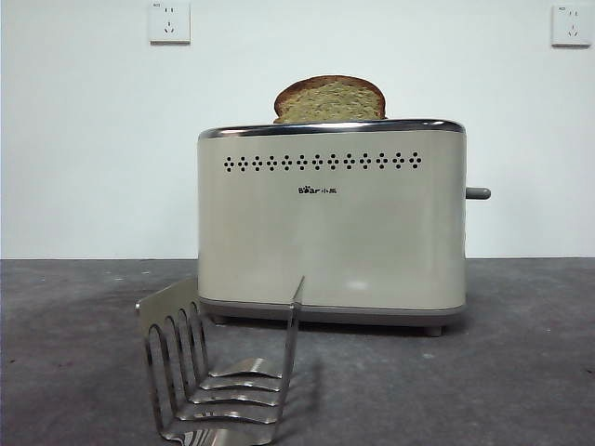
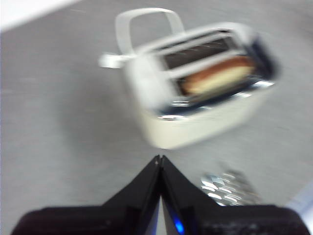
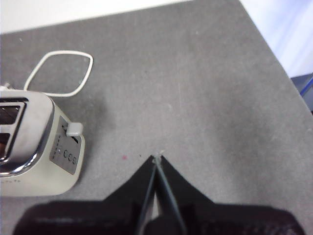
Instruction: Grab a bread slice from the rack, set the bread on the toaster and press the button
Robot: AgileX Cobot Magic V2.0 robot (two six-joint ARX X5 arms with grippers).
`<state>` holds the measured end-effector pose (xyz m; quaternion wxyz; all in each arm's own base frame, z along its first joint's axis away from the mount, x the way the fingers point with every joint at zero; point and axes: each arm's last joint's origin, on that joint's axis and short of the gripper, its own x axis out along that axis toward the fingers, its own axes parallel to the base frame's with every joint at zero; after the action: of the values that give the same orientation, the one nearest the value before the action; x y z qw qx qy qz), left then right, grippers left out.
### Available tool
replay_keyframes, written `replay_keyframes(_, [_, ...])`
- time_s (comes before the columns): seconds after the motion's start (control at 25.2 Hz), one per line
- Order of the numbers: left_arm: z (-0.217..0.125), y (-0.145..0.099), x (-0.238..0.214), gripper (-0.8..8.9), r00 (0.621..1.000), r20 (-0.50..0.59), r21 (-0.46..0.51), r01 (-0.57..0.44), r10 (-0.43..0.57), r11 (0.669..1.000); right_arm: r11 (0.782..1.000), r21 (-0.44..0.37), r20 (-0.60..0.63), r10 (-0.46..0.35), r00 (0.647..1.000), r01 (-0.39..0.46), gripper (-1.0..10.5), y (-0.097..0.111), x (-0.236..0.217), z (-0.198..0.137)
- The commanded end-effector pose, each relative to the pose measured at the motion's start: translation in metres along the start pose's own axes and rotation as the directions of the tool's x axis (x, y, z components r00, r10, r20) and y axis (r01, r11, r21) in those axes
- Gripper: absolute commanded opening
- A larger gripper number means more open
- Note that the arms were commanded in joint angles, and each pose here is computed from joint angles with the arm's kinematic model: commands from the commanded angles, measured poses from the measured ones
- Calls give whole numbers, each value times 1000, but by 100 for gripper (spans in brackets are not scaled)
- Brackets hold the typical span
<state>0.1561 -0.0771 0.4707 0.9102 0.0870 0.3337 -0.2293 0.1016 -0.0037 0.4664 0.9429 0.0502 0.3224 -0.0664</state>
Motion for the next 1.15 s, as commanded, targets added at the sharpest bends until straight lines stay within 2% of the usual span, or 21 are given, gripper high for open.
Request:
replay_keyframes(0.04, [-18, 14, 9, -4, 996, 60, 17, -70, 68, 997, 1000, -14, -58, -11, 998, 10, 0, 2, 14, 5])
replay_keyframes(0.12, [-36, 24, 17, -4, 982, 138, -16, -125, 126, 992, 1000, -17, -88, -15, 996, 13, 0, 3, 24, 9])
replay_keyframes(0.24, [-71, 38, 33, -4, 938, 260, -73, -216, 228, 974, 1000, -23, -145, -23, 989, 20, 0, 6, 46, 16])
replay_keyframes(0.32, [-115, 48, 52, -4, 879, 346, -131, -299, 327, 945, 999, -30, -208, -32, 978, 27, 0, 9, 69, 23])
replay_keyframes(0.48, [-203, 53, 83, -4, 776, 422, -224, -412, 469, 883, 998, -42, -316, -50, 947, 38, 0, 14, 115, 32])
replay_keyframes(0.59, [-246, 47, 98, -4, 741, 424, -250, -456, 520, 854, 998, -47, -351, -56, 935, 42, 0, 17, 148, 38])
replay_keyframes(0.63, [-254, 46, 102, -4, 736, 420, -256, -465, 531, 847, 998, -47, -352, -56, 934, 42, 0, 18, 157, 40])
replay_keyframes(0.71, [-269, 43, 112, -4, 740, 429, -255, -451, 519, 855, 998, -45, -339, -54, 939, 40, 0, 20, 174, 44])
replay_keyframes(0.91, [-287, 39, 125, -4, 746, 441, -291, -408, 500, 865, 999, -32, -235, -37, 971, 30, 0, 25, 203, 58])
replay_keyframes(1.07, [-300, 39, 138, -4, 733, 460, -342, -375, 501, 862, 1000, -20, -125, -21, 992, 19, 0, 26, 205, 69])
replay_keyframes(1.15, [-302, 39, 139, -4, 748, 436, -355, -367, 500, 860, 1000, -16, -89, -16, 996, 15, 0, 27, 206, 72])
